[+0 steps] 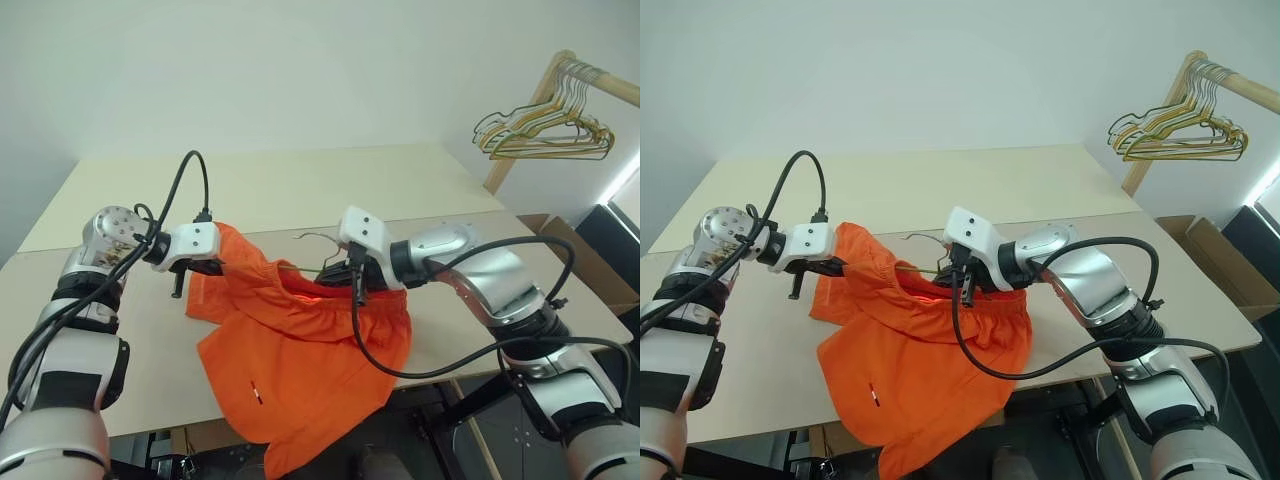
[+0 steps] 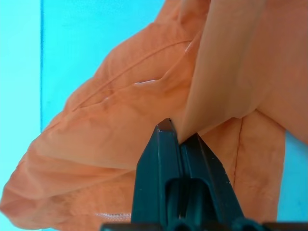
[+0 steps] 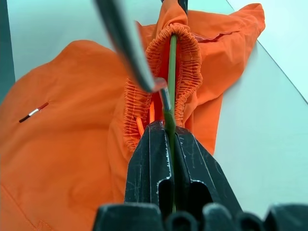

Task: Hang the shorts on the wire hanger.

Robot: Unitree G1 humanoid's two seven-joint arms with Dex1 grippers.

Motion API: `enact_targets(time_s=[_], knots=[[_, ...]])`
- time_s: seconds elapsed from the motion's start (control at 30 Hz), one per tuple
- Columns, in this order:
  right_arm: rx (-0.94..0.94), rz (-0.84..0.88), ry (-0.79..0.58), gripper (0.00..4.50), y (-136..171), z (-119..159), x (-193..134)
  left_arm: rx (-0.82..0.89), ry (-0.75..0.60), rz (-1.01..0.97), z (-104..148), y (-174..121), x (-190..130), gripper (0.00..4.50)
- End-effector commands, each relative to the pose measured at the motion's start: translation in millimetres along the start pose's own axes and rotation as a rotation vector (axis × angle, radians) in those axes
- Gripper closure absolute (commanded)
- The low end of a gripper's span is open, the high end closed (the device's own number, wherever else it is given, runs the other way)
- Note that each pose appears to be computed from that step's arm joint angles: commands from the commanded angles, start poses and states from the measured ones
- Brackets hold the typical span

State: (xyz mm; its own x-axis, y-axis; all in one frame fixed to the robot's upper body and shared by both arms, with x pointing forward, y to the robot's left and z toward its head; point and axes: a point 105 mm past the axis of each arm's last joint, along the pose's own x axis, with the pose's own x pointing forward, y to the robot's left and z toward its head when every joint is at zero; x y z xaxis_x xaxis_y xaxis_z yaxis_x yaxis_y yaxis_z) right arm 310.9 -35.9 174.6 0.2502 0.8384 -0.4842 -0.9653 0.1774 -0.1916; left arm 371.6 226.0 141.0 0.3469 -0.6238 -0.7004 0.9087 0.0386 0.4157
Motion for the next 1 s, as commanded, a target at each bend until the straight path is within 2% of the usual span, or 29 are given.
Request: enact_targets(time_s=[0.03,0.2,0.67,0.87,1.0], knots=[[-0.051,-0.029,-0.003,4.50,-5,1,-8,0.007,-0.015,0.083,7,16,-24,4.47],[-0.045,-0.015,0.031,4.50,-2,-12,-10,-0.022,0.012,0.140,1,21,-40,4.47],[-0.010,-0.027,0.071,4.50,-3,-26,-28,-0.054,0.065,0.111,-21,2,-53,4.47],[-0.011,-0.013,0.077,4.50,-1,-27,-34,-0.070,0.056,0.103,-25,-4,-49,4.47],[-0.031,-0.007,0.079,4.50,-1,-25,-35,-0.052,0.018,0.094,-18,-5,-41,4.47]])
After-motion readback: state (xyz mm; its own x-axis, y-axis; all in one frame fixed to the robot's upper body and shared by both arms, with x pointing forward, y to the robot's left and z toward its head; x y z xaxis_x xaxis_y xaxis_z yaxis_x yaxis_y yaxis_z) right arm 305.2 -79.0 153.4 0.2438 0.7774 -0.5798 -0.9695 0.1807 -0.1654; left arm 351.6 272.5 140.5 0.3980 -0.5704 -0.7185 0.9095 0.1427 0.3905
